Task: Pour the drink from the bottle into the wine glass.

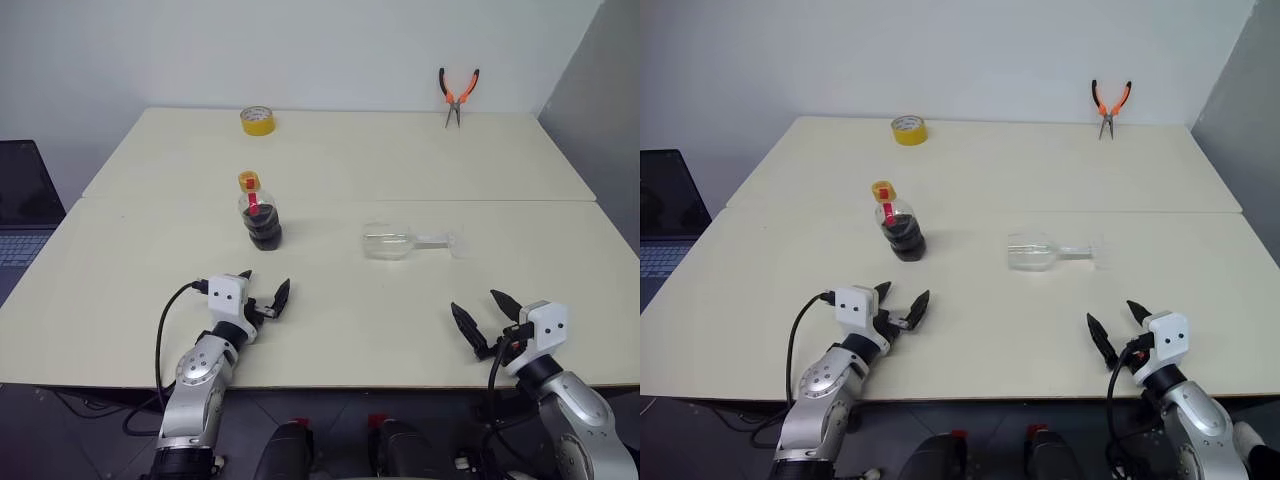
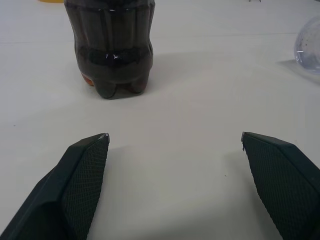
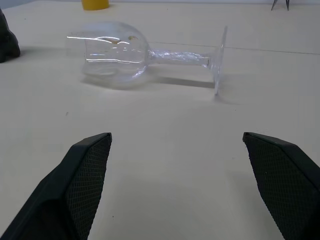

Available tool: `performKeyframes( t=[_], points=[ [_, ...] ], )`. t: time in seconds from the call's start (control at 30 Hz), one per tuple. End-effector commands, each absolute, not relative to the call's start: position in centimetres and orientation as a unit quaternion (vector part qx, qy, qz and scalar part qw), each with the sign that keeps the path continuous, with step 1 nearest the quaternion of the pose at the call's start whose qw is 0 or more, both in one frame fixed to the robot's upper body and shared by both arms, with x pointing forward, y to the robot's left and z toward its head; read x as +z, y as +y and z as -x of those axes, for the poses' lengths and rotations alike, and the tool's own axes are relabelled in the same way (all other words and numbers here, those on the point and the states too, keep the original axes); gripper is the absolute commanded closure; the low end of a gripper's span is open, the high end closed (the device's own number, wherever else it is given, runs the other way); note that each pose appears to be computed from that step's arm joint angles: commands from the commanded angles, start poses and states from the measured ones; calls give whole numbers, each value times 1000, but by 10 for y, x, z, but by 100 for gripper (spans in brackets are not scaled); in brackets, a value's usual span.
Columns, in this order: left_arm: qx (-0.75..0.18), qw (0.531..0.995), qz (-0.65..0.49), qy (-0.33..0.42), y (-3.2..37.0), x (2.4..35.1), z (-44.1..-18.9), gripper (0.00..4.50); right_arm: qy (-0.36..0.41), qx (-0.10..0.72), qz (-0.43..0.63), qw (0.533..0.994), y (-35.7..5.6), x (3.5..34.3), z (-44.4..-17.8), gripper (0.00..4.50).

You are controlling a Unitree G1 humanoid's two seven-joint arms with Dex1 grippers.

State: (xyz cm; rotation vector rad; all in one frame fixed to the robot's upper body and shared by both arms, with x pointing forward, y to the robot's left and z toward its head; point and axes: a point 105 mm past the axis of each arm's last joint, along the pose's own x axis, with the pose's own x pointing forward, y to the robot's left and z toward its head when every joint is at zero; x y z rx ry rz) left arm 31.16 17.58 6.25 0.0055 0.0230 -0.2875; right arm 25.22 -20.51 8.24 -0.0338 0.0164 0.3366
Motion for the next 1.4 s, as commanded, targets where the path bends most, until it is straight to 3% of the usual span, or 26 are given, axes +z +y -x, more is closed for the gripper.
performKeyframes(
  t=[0.03, 0.4, 0.53, 0.7, 0.77, 0.9, 1.07, 1.4],
  points=[
    [-138, 990, -25, -22, 178, 76, -315, 3, -15, 172, 23, 985, -204, 95, -253, 1],
    [-102, 995, -17, -12, 195, 74, -319, 3, -11, 183, 26, 983, -200, 93, -254, 1],
    [-133, 989, -34, -50, 182, 88, -315, 3, -6, 189, 29, 982, -198, 92, -251, 1],
    [-127, 991, -13, -44, 179, 87, -317, 3, -8, 203, 26, 979, -193, 95, -247, 1],
    [-107, 994, -32, 5, 180, 76, -321, 3, -8, 228, 31, 973, -184, 97, -242, 1],
    [-109, 993, 10, -37, 176, 93, -324, 3, -4, 253, 43, 967, -174, 96, -236, 1],
    [-92, 994, -31, -43, 177, 96, -326, 3, -8, 267, 43, 963, -168, 102, -234, 1],
    [-114, 993, 29, -33, 162, 95, -329, 3, -11, 295, 47, 954, -156, 111, -232, 1]
  ],
)
